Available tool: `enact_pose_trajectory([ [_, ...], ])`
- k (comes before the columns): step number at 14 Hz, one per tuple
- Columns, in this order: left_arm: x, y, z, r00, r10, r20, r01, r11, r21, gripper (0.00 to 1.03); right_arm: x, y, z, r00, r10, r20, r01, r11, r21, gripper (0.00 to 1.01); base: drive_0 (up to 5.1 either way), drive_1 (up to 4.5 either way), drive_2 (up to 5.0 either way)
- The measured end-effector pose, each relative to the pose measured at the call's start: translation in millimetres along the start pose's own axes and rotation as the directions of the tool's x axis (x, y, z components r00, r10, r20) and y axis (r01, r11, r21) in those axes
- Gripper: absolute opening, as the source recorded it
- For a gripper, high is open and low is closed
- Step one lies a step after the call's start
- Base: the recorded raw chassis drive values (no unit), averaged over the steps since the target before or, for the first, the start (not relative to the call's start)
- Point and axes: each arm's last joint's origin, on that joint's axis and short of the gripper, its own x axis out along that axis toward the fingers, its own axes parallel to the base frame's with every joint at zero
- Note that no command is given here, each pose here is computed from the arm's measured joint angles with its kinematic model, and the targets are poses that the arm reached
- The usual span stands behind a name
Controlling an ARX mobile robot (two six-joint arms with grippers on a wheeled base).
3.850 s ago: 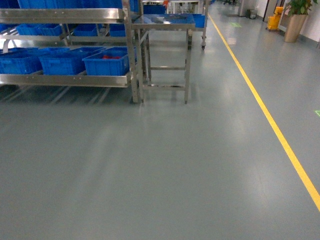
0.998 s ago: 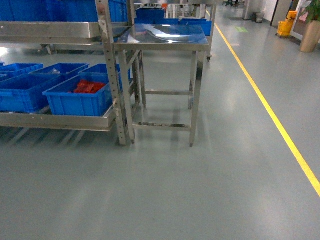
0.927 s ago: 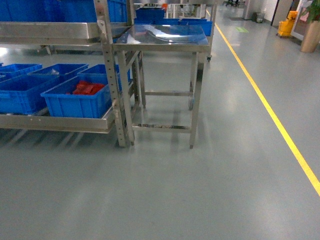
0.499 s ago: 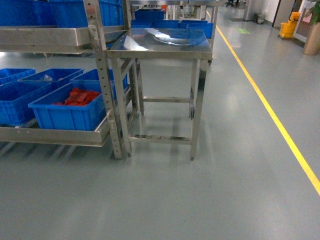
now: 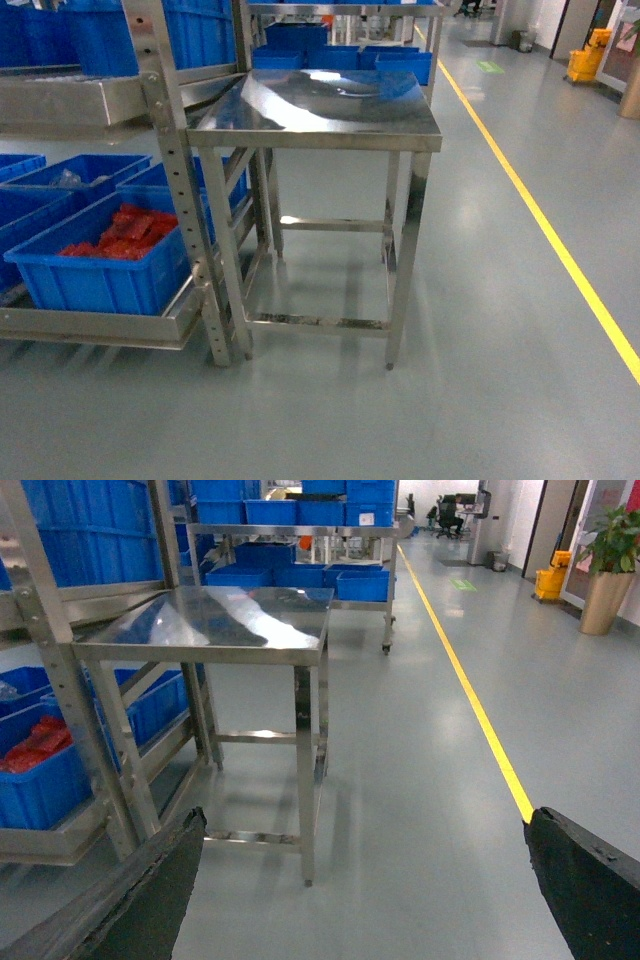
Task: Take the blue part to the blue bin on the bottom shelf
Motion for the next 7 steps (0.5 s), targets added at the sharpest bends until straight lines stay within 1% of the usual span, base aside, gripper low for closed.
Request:
enact_pose_trajectory([
  [7,0.0,0.0,0.0,1.000,0.001,0.000,-0.001,1.0000,-0.001,0.43,0.0,0.0,-0.1,1.000,0.000,-0.001,0.000,1.0000,0.000,0.98,0.0,4.21,-4.2],
])
